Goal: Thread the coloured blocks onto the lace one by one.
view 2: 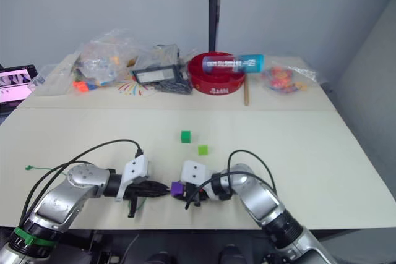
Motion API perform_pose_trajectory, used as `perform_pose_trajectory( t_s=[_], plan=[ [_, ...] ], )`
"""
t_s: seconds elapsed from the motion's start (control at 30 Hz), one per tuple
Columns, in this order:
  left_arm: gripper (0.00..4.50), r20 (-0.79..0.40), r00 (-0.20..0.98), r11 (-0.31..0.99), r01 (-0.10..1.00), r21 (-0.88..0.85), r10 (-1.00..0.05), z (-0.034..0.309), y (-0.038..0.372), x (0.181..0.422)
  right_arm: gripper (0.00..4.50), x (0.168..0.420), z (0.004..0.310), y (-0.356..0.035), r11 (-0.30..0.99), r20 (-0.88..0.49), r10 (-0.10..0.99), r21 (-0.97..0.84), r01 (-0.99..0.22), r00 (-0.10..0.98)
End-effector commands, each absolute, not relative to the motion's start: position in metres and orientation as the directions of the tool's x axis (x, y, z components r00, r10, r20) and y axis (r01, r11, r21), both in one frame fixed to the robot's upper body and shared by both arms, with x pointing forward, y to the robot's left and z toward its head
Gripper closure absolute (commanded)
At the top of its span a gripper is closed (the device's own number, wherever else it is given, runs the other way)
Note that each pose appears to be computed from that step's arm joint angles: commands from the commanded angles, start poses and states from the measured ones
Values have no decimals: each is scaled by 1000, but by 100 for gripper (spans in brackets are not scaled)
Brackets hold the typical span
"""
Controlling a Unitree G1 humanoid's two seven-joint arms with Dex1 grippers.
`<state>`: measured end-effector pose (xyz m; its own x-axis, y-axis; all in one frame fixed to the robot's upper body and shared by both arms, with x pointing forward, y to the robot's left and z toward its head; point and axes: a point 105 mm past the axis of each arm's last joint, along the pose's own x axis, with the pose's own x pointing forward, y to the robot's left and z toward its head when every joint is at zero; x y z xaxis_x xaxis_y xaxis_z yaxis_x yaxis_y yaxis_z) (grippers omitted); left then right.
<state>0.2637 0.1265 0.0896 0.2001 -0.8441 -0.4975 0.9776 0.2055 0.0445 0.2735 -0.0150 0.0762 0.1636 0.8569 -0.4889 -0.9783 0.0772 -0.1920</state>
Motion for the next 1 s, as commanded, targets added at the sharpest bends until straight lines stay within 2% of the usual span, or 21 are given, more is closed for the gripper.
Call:
perform_pose_trajectory(
  t_s=[0.03, 0.3, 0.6, 0.63, 0.9, 1.0],
  plan=[
    [450, -461, 175, 147, 984, 98, -870, 107, 122, 261, 331, 286, 49, -39, 193, -583, 773, -160, -968, 251],
    [450, -470, 202, 168, 979, 113, -859, 109, 130, 264, 331, 285, 49, -39, 193, -581, 776, -154, -969, 247],
    [450, -445, 178, 144, 984, 109, -878, 107, 113, 263, 331, 285, 51, -38, 191, -578, 779, -152, -970, 244],
    [380, -436, 176, 144, 984, 105, -883, 107, 111, 264, 331, 285, 51, -38, 191, -578, 779, -152, -970, 244],
    [133, -416, 174, 141, 984, 110, -892, 111, 107, 266, 331, 283, 52, -37, 192, -574, 782, -149, -970, 243],
    [133, -421, 173, 142, 984, 103, -891, 114, 112, 265, 331, 283, 53, -36, 193, -570, 785, -147, -970, 243]
  ],
)
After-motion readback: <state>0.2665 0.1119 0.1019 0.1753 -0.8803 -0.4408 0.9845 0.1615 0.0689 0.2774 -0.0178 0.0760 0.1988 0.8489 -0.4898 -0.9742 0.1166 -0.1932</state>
